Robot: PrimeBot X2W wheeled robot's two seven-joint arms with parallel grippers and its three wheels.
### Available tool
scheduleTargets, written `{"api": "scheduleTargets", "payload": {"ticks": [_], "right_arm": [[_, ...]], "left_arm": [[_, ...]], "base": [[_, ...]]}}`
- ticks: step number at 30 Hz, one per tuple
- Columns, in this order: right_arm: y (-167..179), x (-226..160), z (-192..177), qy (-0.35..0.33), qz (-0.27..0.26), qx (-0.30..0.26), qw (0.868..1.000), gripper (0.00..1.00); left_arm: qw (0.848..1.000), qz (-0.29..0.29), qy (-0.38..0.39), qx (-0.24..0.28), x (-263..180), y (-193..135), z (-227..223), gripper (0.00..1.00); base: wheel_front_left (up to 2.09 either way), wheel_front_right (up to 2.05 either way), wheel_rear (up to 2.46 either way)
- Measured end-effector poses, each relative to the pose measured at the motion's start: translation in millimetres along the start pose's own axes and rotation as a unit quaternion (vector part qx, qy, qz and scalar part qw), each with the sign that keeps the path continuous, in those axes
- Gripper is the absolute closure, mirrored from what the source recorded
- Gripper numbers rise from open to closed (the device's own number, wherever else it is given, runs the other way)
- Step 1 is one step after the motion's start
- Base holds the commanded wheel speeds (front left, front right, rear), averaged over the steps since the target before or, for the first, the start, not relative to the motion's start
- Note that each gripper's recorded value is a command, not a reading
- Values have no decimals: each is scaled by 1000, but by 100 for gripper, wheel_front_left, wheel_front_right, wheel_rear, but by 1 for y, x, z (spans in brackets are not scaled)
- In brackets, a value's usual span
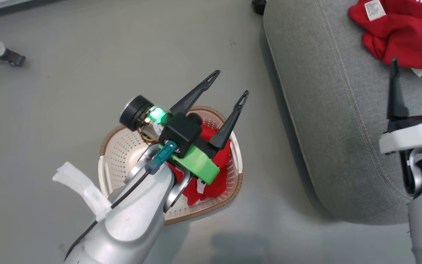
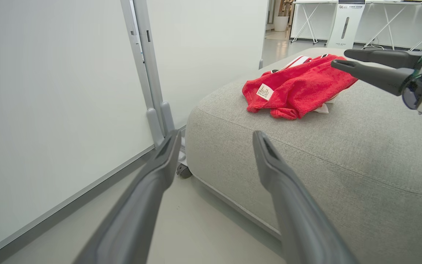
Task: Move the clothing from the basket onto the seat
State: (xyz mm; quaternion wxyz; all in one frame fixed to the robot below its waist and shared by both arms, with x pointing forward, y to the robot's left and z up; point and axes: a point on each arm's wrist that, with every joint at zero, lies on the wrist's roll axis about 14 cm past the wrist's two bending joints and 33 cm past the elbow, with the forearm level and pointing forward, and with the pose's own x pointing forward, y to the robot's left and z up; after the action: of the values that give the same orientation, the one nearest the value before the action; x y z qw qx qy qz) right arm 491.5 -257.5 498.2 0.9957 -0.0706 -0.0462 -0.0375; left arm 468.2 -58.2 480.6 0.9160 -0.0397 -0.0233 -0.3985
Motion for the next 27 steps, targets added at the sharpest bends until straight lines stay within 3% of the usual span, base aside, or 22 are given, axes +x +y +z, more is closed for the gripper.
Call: {"api": "scheduleTargets", "payload": {"ticks": [7, 15, 27], "right_arm": [[64, -6, 21, -25, 80, 32, 996, 0], [114, -14, 43, -47, 137, 64, 987, 0], [136, -38, 72, -76, 161, 84, 980, 0]], "left_arm": [[997, 72, -1, 3, -34, 27, 13, 0], [985, 171, -12, 5, -80, 67, 30, 0], [955, 297, -22, 5, -163, 101, 43, 0]], "base": [[0, 0, 0], [0, 0, 0], [0, 0, 0]]}}
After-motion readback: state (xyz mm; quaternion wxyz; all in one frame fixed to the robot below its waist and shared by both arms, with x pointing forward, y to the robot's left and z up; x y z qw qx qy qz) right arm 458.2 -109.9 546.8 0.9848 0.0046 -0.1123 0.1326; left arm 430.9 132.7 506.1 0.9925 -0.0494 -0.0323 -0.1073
